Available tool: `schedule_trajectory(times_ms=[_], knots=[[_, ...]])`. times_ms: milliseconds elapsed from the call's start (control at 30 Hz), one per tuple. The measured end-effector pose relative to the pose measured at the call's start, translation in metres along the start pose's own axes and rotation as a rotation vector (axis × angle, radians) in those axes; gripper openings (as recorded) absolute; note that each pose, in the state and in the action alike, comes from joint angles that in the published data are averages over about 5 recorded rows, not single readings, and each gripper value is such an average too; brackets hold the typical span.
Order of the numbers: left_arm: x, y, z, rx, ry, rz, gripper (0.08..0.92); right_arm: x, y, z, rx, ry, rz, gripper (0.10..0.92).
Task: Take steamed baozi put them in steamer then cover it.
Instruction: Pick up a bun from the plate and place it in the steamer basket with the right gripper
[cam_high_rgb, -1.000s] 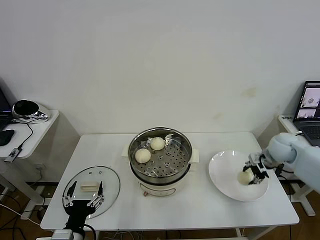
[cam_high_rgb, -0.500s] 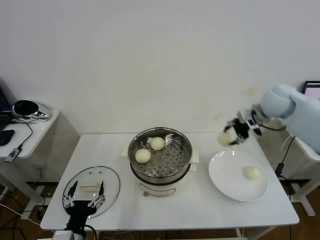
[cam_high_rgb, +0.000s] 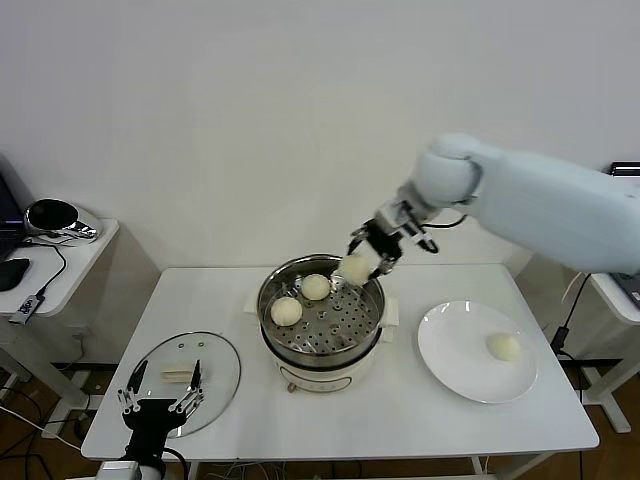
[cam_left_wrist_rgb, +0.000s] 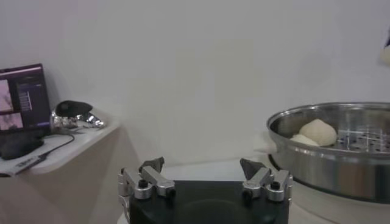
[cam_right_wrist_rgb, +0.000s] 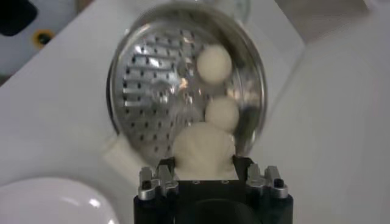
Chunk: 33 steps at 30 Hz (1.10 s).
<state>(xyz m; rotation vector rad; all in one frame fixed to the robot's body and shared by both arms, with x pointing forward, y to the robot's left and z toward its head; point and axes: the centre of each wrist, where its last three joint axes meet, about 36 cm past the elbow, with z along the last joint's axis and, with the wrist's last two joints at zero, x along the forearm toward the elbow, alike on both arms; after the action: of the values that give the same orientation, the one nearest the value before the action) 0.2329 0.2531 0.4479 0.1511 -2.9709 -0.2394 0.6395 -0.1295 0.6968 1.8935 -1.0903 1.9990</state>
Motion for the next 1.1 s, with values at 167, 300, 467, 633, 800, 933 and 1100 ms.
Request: schedule_trajectory(times_ms=[167, 300, 467, 633, 800, 933, 1100], knots=[[-0.001, 0.001, -0.002, 0.002, -0.007, -0.004, 0.823, -0.035, -0.013, -0.024, 0.137, -0.032, -0.065, 0.611], [-0.002, 0.000, -0.003, 0.008, -0.011, -0.006, 0.823, -0.056, -0.018, -0.037, 0.228, -0.042, -0.097, 0.611], [-0.003, -0.001, -0.002, 0.014, -0.012, -0.006, 0.823, -0.078, -0.019, -0.046, 0.322, -0.041, -0.124, 0.611], [-0.004, -0.001, -0.002, 0.017, -0.012, -0.006, 0.823, -0.096, -0.015, -0.052, 0.388, -0.039, -0.154, 0.611], [-0.004, -0.002, -0.001, 0.018, -0.009, -0.006, 0.823, -0.111, -0.009, -0.056, 0.422, -0.048, -0.179, 0.617], [-0.004, -0.001, -0.001, 0.018, -0.009, -0.007, 0.823, -0.116, -0.006, -0.057, 0.439, -0.055, -0.181, 0.682], [-0.005, -0.001, -0.002, 0.018, -0.012, -0.007, 0.823, -0.109, -0.006, -0.056, 0.443, -0.054, -0.171, 0.802]])
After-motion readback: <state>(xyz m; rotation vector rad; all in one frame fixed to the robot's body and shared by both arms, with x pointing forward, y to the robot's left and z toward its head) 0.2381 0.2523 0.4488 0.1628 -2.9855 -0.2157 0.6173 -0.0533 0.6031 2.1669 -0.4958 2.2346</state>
